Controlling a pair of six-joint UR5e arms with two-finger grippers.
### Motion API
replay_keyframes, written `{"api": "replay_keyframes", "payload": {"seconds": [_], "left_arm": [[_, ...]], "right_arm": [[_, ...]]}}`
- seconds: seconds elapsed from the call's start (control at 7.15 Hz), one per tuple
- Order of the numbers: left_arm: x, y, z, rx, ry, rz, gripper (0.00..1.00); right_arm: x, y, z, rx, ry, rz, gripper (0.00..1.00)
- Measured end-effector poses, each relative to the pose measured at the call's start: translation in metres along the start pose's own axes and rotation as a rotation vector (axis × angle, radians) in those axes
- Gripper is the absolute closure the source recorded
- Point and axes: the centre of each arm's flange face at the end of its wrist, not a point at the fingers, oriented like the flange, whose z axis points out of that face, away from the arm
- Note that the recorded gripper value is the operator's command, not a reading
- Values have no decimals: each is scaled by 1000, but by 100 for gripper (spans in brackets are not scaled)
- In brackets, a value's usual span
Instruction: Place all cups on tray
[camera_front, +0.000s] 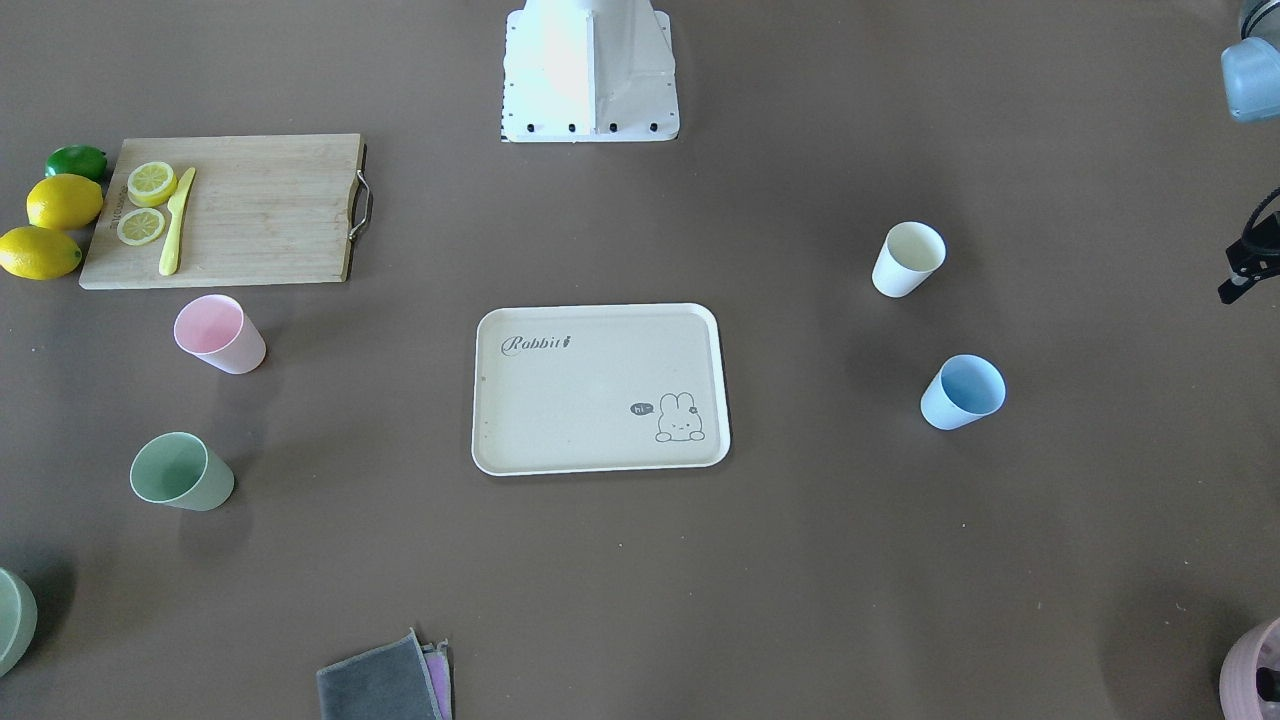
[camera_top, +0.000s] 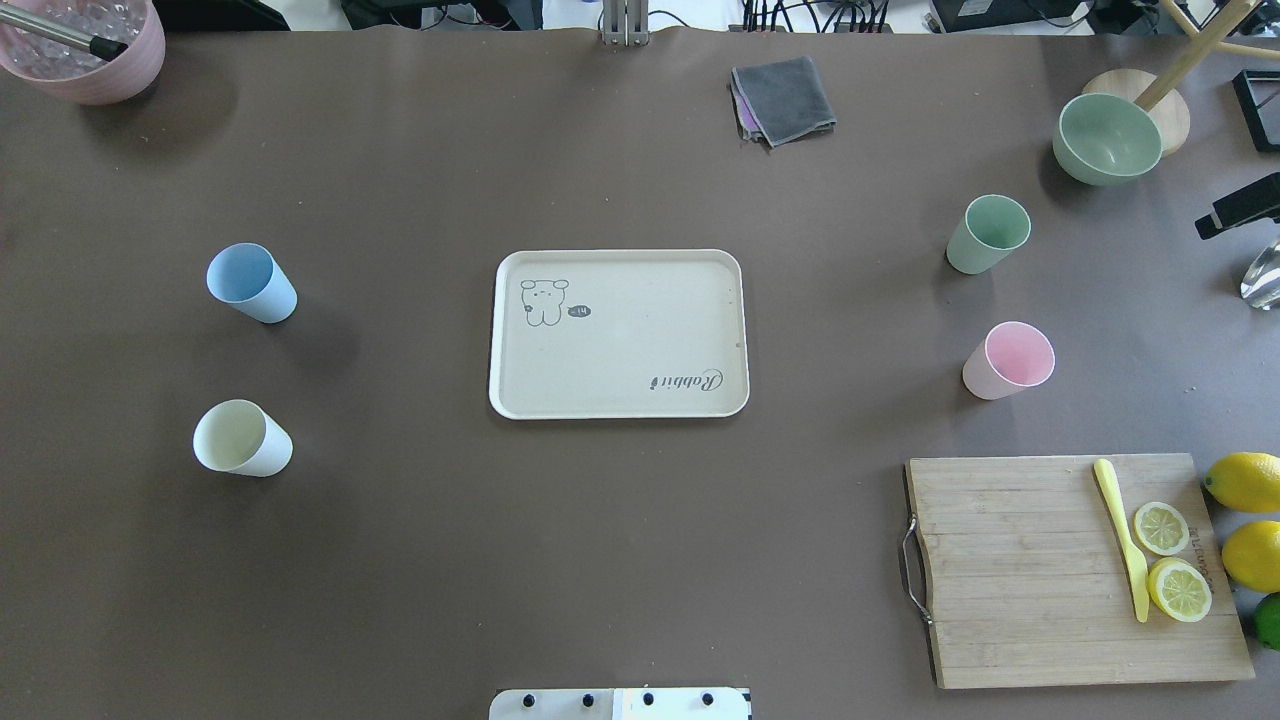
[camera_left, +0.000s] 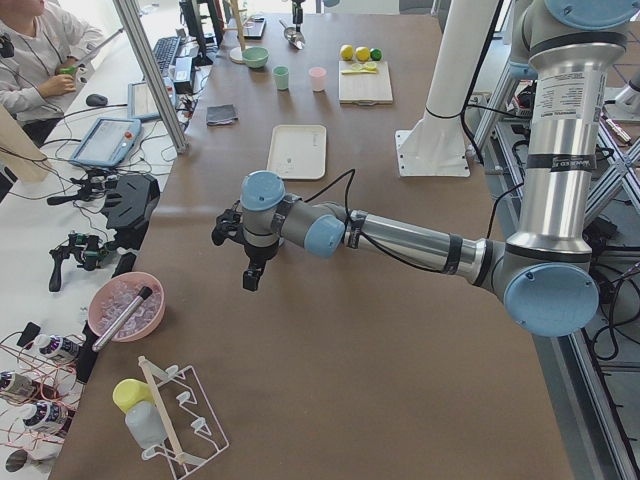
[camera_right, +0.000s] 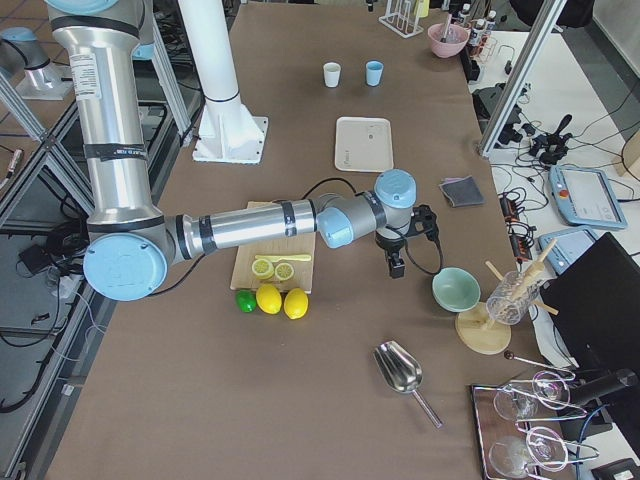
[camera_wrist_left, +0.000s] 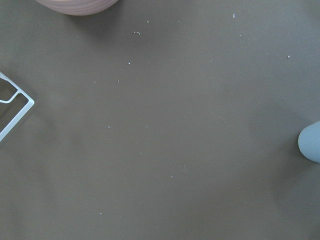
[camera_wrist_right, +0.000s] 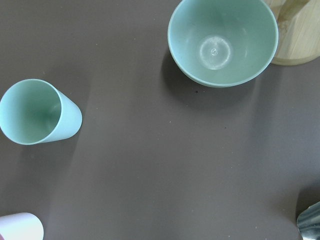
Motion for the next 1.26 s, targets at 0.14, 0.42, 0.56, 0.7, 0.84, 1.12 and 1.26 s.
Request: {"api": "replay_keyframes", "payload": {"seconds": [0.14,0.42,0.56,0.7,0.84,1.12,1.26], "left_arm": [[-1,0,0,1,-7,1,2],[-1,-1,1,1,-20,1,2],[-1,0,2,-1,-20,0,2],[-1,1,3,-1,-20,-1,2],[-1,3,3,-2,-18,-1,2],[7,2,3,-2,-9,0,3],[27,0,6,-2,3,-18,3]], "right_arm": [[4,3,0,-1,4,4,0],[9,5,0,-2,8,18,0],[9,6,0,-1,8,20,0],[9,6,0,-1,7,21,0],[7,6,1,-3,6,19,0],[0,7,9,-17,-1,21,0],[-10,6,14,-26,-9,45,1]]}}
